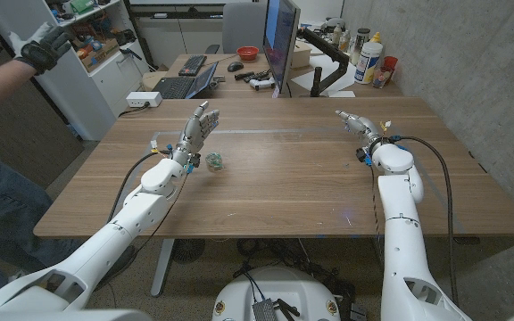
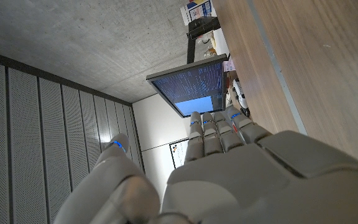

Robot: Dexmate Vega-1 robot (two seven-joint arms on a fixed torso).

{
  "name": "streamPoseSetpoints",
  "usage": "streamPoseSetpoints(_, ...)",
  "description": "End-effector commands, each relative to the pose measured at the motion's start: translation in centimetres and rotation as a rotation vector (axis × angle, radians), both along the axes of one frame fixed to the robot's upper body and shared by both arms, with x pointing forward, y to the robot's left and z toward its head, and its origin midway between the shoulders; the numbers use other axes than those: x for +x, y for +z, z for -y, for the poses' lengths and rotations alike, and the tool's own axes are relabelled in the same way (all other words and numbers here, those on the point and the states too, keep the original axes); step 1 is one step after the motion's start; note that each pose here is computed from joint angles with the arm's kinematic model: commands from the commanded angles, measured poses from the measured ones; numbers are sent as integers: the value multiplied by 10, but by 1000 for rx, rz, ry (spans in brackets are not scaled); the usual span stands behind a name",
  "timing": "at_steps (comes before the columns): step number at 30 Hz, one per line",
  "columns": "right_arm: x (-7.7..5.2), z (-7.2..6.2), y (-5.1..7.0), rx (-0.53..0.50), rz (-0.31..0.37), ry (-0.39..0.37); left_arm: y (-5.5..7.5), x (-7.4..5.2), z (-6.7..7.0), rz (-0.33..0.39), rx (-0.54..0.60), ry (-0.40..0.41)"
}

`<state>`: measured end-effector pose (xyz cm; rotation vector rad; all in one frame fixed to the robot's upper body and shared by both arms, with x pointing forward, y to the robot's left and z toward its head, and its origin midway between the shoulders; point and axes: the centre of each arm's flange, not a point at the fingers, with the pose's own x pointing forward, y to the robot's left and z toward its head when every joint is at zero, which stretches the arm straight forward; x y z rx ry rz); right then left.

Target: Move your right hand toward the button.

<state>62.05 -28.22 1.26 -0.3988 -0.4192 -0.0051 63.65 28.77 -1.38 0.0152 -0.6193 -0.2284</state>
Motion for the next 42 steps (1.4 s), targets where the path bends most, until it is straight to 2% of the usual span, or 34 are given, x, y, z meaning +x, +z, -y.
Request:
streamPoseSetpoints(1, -5, 1, 4, -63, -18, -27, 0, -1, 0, 2, 7, -2)
streamPoseSetpoints(24, -6, 3, 14, -164, -76, -95, 8, -4, 2, 14, 13, -11)
streamPoseSetpoints(42, -12, 5, 18, -248, -126, -189, 7, -5, 5, 14, 23, -9)
